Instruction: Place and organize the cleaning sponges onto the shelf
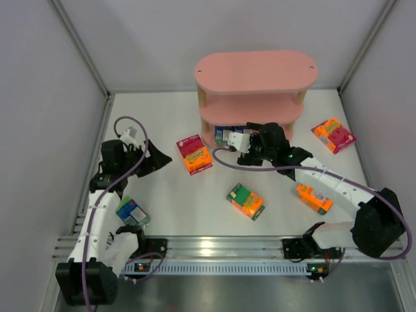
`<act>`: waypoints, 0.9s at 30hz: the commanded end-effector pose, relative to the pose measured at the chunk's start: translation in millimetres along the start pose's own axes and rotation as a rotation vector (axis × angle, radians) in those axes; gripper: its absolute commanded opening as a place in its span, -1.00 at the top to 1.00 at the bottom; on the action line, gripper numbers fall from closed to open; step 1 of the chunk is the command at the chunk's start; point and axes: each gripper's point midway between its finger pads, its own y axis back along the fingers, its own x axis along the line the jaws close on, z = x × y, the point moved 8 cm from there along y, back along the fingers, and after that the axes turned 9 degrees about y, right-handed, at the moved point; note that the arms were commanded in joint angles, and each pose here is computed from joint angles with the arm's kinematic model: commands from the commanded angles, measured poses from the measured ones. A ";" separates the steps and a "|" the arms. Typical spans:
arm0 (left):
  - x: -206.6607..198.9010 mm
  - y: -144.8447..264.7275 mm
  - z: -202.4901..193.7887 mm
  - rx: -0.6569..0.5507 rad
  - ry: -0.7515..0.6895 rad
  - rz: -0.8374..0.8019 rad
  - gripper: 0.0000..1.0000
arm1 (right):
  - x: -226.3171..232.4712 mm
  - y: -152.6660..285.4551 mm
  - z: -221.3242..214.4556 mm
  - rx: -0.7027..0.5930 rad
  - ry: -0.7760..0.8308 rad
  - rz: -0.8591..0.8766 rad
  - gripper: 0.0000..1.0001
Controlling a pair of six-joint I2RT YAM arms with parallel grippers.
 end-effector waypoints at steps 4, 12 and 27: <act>12.0 17.2 11.6 -0.150 0.047 0.273 -0.74 | 2.5 36.0 18.3 -0.105 -0.161 0.046 -0.99; 12.5 47.7 15.1 -0.269 0.193 0.507 -0.78 | 16.4 64.9 35.0 -0.270 -0.279 0.151 -0.99; 53.6 70.3 -32.5 -0.169 0.571 1.057 -0.82 | 36.4 69.0 39.9 -0.367 -0.318 0.255 -0.99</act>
